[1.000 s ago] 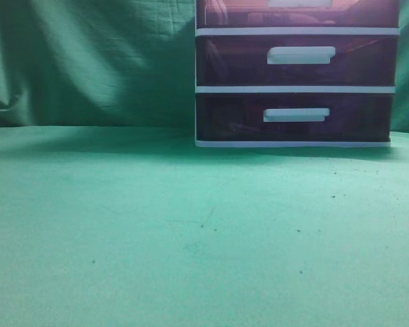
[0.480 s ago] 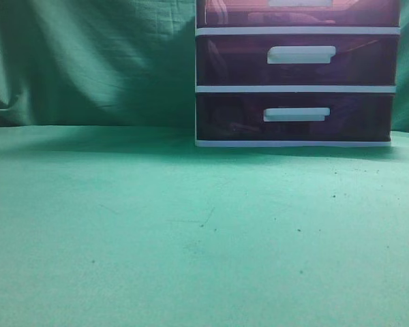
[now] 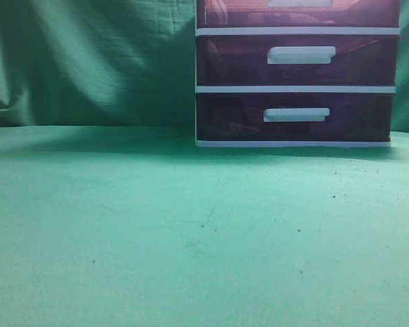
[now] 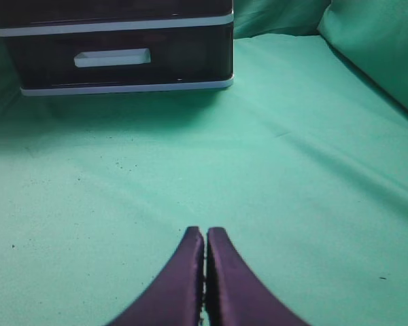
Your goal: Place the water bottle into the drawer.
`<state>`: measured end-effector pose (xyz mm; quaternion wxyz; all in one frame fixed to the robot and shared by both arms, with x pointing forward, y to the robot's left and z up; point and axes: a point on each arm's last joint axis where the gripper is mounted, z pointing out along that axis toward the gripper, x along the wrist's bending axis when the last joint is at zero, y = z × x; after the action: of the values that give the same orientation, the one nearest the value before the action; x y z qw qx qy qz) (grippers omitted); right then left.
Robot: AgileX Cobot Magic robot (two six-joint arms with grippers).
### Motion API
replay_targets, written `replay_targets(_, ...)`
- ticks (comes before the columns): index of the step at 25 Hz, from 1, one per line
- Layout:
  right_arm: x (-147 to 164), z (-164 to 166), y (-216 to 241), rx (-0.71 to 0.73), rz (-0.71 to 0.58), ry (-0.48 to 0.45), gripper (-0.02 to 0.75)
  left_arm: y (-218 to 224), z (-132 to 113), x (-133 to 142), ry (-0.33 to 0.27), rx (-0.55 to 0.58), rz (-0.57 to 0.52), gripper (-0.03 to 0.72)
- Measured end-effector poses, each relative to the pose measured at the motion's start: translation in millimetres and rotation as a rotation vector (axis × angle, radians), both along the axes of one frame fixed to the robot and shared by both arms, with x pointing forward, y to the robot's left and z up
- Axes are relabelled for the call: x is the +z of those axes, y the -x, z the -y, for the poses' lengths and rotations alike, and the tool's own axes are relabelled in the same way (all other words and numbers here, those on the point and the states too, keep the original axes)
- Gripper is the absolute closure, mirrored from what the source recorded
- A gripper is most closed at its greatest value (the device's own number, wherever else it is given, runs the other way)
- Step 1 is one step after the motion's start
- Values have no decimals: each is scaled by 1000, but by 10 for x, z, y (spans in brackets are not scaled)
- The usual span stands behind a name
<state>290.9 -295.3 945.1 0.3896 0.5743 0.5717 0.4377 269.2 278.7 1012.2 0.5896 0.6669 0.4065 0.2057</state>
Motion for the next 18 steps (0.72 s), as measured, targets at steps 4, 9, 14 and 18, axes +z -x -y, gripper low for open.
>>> replay_targets(4, 0, 0, 0, 1, 0, 2, 738, -33, -47, 5, -67, 70, 56, 688)
replay_targets(9, 0, 0, 0, 1, 0, 2, 738, -133, -135, -187, -173, 322, 81, 688)
replay_targets(14, -6, 0, 0, 1, -2, 2, 738, -229, -197, -479, -176, 537, 96, 688)
replay_targets(18, -6, 0, 0, 1, -2, 2, 738, -245, -253, -543, -174, 653, 103, 688)
